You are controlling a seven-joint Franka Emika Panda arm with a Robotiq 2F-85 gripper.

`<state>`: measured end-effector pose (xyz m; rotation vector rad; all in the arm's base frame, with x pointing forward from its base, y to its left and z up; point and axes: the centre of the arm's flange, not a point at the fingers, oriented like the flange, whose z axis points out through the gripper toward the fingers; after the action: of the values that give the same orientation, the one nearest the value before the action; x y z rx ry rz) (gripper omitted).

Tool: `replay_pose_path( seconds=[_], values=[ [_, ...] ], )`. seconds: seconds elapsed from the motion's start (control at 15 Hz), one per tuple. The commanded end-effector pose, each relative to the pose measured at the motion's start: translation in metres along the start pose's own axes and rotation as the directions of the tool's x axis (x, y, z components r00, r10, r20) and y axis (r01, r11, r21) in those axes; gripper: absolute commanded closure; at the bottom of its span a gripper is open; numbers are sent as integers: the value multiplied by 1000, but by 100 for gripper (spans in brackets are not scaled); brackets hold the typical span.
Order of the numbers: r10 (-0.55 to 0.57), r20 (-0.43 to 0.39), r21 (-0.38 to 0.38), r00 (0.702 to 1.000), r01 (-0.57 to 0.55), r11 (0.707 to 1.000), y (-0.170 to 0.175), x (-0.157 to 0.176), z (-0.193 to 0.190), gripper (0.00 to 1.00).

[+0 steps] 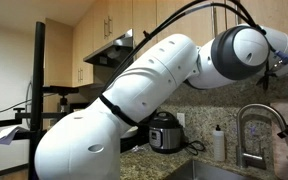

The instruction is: Move the nozzle to the left

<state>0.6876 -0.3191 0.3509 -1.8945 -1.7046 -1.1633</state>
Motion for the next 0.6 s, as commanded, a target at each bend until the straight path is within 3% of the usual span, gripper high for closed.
replay_pose_path(
  seconds=[0.0,0.53],
  values=[
    [-10,-31,30,999,11,999,13,-8,8,0],
    [-49,-79,105,996,57,993,-12,3,14,0]
  ],
)
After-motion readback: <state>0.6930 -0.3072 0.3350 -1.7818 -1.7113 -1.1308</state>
